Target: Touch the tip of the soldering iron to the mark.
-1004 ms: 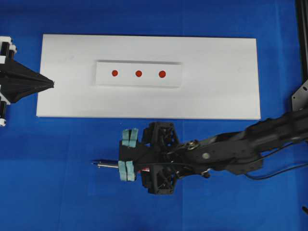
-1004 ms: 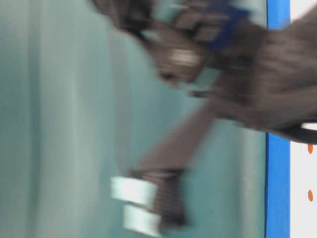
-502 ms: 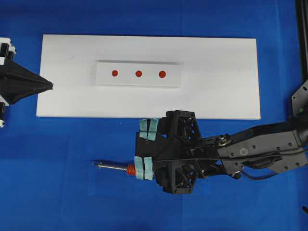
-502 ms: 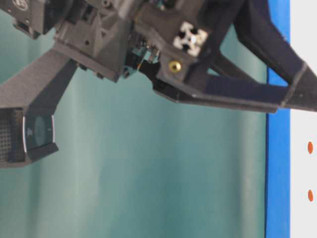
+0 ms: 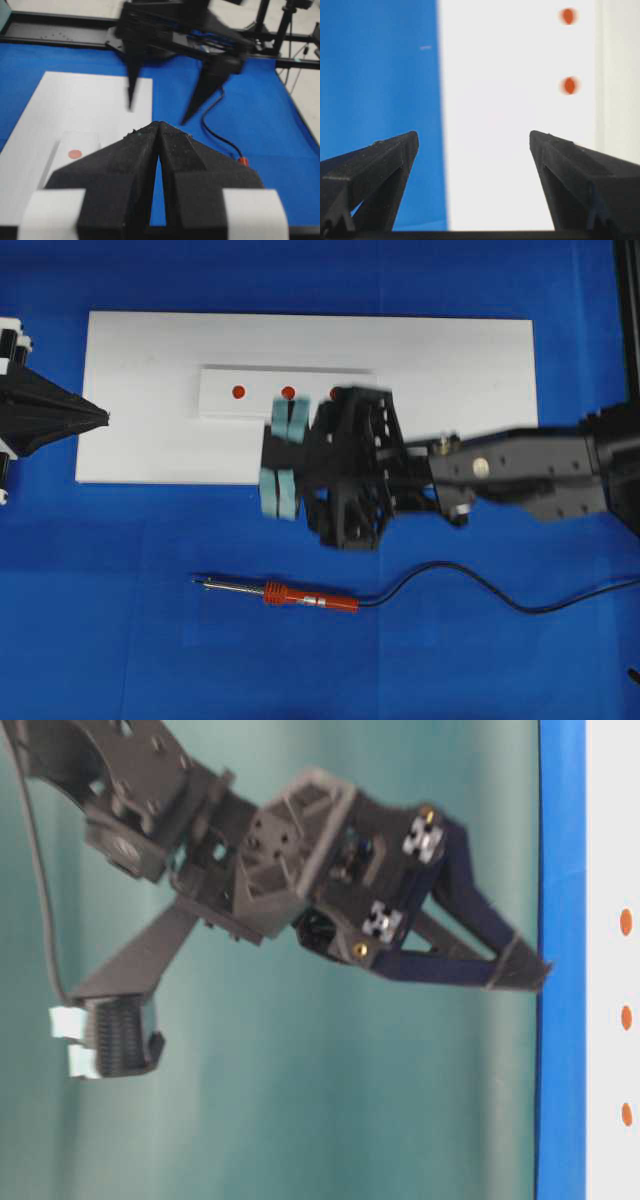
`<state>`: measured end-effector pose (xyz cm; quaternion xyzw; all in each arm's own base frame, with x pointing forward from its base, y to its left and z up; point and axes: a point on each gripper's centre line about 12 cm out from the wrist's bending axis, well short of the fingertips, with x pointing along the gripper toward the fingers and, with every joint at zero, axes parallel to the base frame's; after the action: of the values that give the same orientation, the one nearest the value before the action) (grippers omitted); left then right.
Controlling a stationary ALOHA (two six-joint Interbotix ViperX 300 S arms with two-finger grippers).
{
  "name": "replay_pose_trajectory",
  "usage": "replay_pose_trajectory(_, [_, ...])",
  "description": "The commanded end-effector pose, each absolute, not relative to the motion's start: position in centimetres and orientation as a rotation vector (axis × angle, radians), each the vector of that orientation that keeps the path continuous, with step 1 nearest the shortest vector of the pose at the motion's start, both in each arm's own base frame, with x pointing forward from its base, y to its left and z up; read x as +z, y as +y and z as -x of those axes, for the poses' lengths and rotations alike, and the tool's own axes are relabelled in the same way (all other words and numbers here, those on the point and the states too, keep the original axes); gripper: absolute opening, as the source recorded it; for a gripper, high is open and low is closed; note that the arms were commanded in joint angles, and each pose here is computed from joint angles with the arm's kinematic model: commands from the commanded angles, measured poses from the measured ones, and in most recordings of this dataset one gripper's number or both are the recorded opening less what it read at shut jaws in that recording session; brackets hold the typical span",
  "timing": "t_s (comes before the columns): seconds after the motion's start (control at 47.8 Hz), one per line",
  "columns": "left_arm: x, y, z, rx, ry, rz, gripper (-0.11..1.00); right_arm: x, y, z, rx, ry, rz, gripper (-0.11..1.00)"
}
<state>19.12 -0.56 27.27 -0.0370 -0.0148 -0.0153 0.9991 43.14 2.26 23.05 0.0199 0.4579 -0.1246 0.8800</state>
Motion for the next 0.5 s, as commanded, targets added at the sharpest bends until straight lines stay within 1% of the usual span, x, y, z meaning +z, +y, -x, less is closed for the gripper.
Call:
replay_pose_trajectory(0.0, [27.6, -0.6, -19.2, -0.035, -0.04, 0.073, 0.0, 25.4, 0.4, -43.3, -0.279, 0.889, -0.064, 0.86])
replay_pose_trajectory(0.084, [27.6, -0.6, -19.2, -0.035, -0.04, 0.073, 0.0, 25.5, -1.1, -43.4, -0.294, 0.879, -0.06, 0.86])
replay_pose_trajectory(0.188, [27.6, -0.6, -19.2, -0.035, -0.04, 0.073, 0.0, 25.6, -2.0, -43.4, -0.301, 0.865, -0.059, 0.86])
replay_pose_trajectory(0.335, [27.6, -0.6, -19.2, -0.035, -0.04, 0.073, 0.0, 25.8, -2.0, -43.3, -0.297, 0.858, -0.057, 0.86])
replay_pose_trajectory(0.481, [27.6, -0.6, -19.2, -0.034, -0.034, 0.076, 0.0, 27.1, -1.9, -41.8, -0.295, 0.841, -0.058, 0.86])
